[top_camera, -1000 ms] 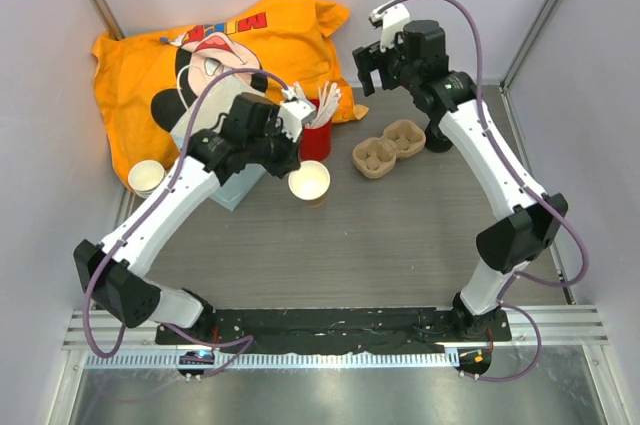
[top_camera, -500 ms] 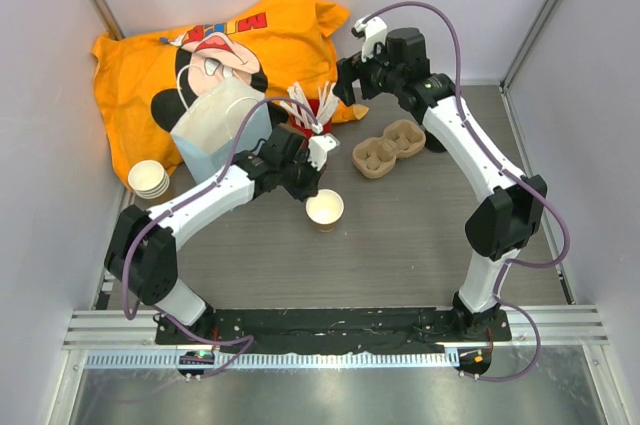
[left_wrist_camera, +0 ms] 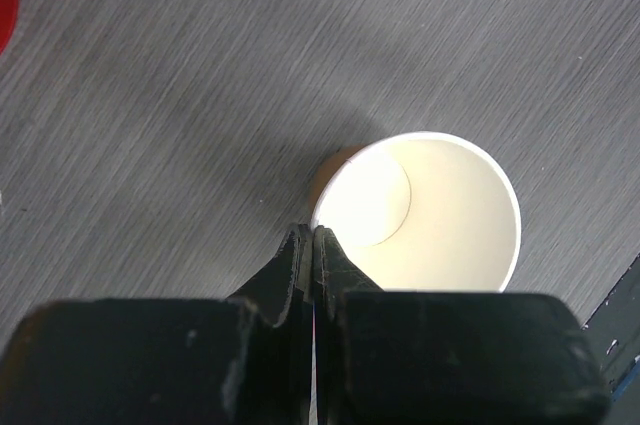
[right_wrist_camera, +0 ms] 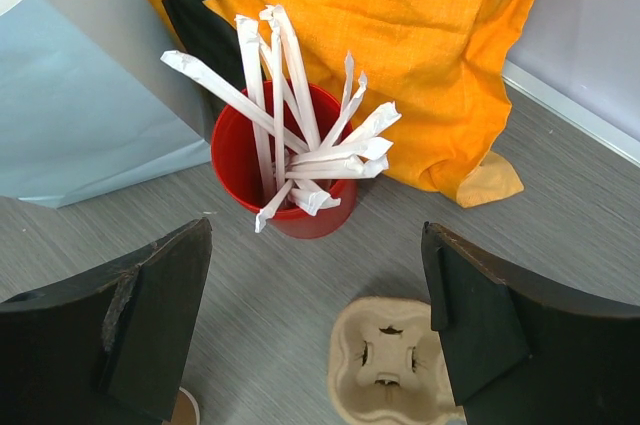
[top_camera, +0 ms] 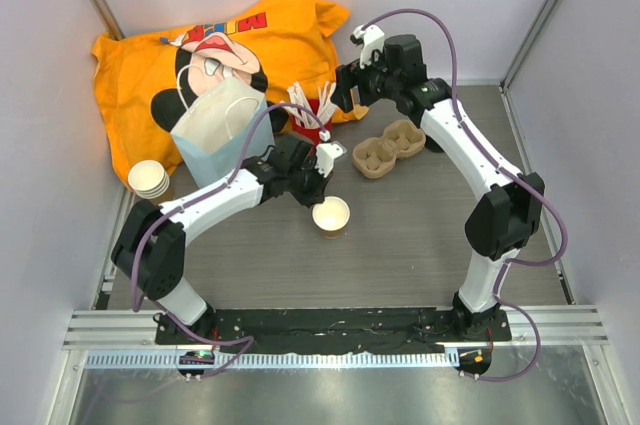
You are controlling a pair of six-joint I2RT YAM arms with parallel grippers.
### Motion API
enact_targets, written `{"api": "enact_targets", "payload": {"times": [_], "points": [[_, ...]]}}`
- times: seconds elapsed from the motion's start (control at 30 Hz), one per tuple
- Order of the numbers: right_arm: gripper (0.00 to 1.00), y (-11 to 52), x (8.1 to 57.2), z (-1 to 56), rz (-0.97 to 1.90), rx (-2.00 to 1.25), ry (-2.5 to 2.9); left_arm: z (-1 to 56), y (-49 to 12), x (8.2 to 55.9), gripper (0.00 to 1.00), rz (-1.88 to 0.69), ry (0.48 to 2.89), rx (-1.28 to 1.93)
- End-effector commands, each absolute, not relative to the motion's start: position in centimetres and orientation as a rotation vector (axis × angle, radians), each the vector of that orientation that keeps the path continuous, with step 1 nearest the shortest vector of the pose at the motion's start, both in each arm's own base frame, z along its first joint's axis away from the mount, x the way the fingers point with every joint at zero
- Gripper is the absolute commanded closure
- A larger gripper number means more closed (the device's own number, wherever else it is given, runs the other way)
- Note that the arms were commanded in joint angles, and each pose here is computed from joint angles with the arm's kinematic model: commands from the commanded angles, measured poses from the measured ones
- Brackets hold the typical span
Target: Pack the takeout coffee
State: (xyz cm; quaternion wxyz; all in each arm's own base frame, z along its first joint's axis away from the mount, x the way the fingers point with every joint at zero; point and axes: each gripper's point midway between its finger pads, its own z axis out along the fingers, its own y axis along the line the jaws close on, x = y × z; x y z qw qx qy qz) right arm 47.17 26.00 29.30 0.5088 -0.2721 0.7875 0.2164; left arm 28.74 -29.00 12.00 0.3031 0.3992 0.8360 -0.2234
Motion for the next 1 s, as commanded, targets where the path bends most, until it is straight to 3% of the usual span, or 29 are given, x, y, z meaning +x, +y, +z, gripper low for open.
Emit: {"api": "enact_targets", "payload": {"times": [0.0, 0.27, 0.37, 0.67, 0.8, 0.97], "points": [[0.1, 26.2, 47.2, 31.7, 0.532, -0.641, 1.822, 11.8, -30.4, 28.6, 1.0, -0.637, 2.189, 1.063], [0.1, 25.5, 47.5, 32.1, 0.493, -0.622, 1.817, 11.1, -30.9, 28.1, 1.0, -0.65, 2.208, 1.072], [0.08, 24.4, 47.9, 31.9, 0.432, -0.598, 1.827, 11.3, -31.0, 28.1, 0.94, -0.657, 2.204, 1.069], [0.05, 14.5, 50.0, 31.9, 0.295, -0.385, 1.872, 13.4, -30.8, 28.5, 0.54, -0.633, 2.159, 1.056], [0.05, 9.2, 50.9, 30.4, 0.202, -0.27, 1.921, 15.4, -30.4, 29.2, 0.3, -0.594, 2.118, 1.034], [0.05, 3.9, 51.7, 26.7, 0.111, -0.152, 2.016, 19.5, -29.4, 30.7, 0.16, -0.565, 2.056, 0.974]]}}
